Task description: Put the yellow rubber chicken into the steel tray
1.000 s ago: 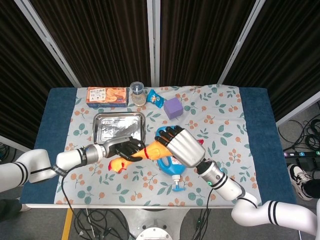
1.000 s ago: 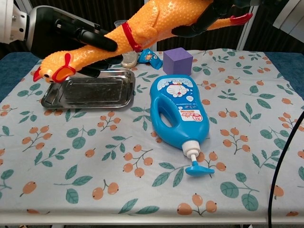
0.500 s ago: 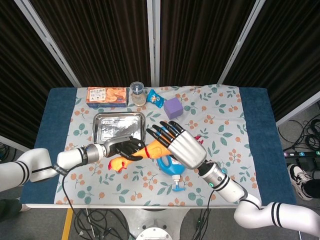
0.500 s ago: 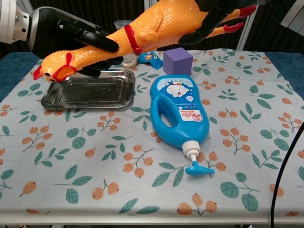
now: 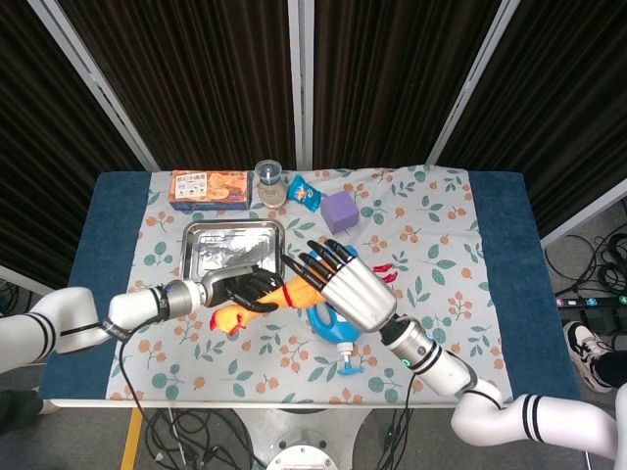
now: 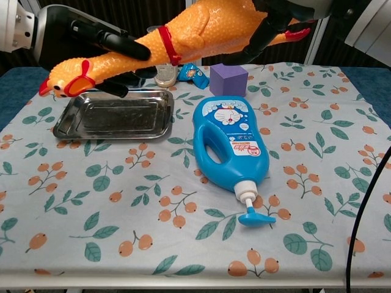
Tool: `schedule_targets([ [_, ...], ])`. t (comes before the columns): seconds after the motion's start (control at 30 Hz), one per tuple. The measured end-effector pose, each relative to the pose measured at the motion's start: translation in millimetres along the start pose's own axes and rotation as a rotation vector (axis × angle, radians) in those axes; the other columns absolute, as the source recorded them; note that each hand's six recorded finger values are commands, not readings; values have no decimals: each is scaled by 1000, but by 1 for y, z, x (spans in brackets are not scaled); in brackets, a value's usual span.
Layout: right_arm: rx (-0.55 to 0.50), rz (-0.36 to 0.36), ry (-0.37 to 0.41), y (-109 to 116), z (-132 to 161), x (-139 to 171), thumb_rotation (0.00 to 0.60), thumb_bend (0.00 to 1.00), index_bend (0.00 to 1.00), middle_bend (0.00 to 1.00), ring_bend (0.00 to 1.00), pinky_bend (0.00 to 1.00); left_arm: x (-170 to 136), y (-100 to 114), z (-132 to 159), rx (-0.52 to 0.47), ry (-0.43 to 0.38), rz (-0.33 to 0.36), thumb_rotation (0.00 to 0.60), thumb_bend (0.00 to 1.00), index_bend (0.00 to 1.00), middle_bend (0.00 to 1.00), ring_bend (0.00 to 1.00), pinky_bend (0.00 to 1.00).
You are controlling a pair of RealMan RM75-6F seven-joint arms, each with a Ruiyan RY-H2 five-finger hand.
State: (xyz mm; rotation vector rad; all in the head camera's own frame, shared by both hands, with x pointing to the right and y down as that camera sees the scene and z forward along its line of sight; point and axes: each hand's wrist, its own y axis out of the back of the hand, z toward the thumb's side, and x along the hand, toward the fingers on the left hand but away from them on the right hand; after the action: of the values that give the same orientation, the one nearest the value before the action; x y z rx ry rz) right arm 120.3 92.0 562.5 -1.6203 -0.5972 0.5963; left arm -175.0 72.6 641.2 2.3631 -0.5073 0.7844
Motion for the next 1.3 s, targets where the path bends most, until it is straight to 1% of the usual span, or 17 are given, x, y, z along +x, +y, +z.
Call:
schedule_targets([
  [0.1, 1, -16, 2, 1, 1, -4, 600, 244, 294, 380, 311, 320, -1, -1, -1, -1, 2, -7, 600, 768, 767, 865, 809, 934],
  [0.13, 4, -23, 2, 1, 1, -5, 600, 337, 357, 427, 363, 359, -1, -1, -1, 1, 4, -9, 600, 767, 767, 865, 809, 934],
  [0.23, 15, -54, 4, 4, 1, -9, 600, 509, 517, 568, 508, 489, -1, -2, -2, 0, 6, -14, 600, 768, 767, 865, 809, 934],
  [0.37, 19, -78, 15, 8, 2, -14, 600, 694, 709, 717, 669, 680, -3, -2, -4, 5, 10, -16, 600, 769, 767, 865, 810, 934],
  [0.5, 9, -86, 23, 9, 4, -15, 600, 879, 876, 827, 788, 832, -3, -1, -4, 3, 10, -15, 600, 768, 767, 865, 810, 934],
  [0.63, 1, -82, 27, 8, 5, -15, 600, 978, 978, 899, 856, 897, -3, -2, -5, 6, 11, -21, 600, 768, 767, 865, 810, 934],
  [0.77, 0, -80, 28, 8, 5, -14, 600, 999, 1000, 927, 874, 915, -4, -3, -5, 10, 13, -22, 600, 768, 767, 866, 809, 935],
  [0.83, 0, -80, 26, 8, 5, -13, 600, 960, 986, 926, 867, 903, -3, -2, -6, 12, 13, -21, 600, 769, 767, 866, 809, 935],
  [0.9, -2, -74, 23, 8, 4, -12, 600, 765, 897, 886, 805, 849, -3, -2, -6, 14, 15, -19, 600, 768, 767, 866, 810, 935],
  [0.93, -5, -67, 20, 7, 3, -11, 600, 613, 815, 836, 749, 802, -3, -2, -6, 17, 16, -17, 600, 769, 767, 866, 810, 934],
  [0.97, -6, -60, 16, 7, 2, -11, 600, 386, 684, 746, 661, 724, -3, -1, -6, 24, 18, -13, 600, 769, 767, 866, 810, 934],
  [1.0, -7, -53, 11, 6, 1, -10, 600, 161, 510, 621, 547, 620, -3, -1, -6, 28, 18, -11, 600, 768, 767, 865, 810, 935],
  [1.03, -8, -46, 6, 6, 0, -9, 600, 77, 410, 551, 483, 562, -3, 0, -7, 34, 19, -7, 600, 768, 767, 865, 809, 934],
  [1.07, -12, -36, -1, 5, -1, -8, 600, 10, 268, 453, 392, 478, -3, 1, -7, 42, 19, -1, 600, 768, 767, 865, 809, 934],
  [1.1, -18, -27, -7, 4, -2, -8, 600, 0, 148, 369, 316, 408, -2, 1, -7, 48, 20, 4, 600, 768, 767, 865, 809, 934],
  [1.17, -35, -3, -20, 3, -3, -6, 600, 0, 26, 242, 204, 299, -2, 3, -7, 55, 22, 17, 600, 768, 767, 865, 809, 935],
  [1.3, -70, 33, -42, 5, -7, -1, 600, 0, 0, 91, 72, 184, -2, 5, -8, 69, 23, 38, 600, 768, 767, 865, 809, 934],
])
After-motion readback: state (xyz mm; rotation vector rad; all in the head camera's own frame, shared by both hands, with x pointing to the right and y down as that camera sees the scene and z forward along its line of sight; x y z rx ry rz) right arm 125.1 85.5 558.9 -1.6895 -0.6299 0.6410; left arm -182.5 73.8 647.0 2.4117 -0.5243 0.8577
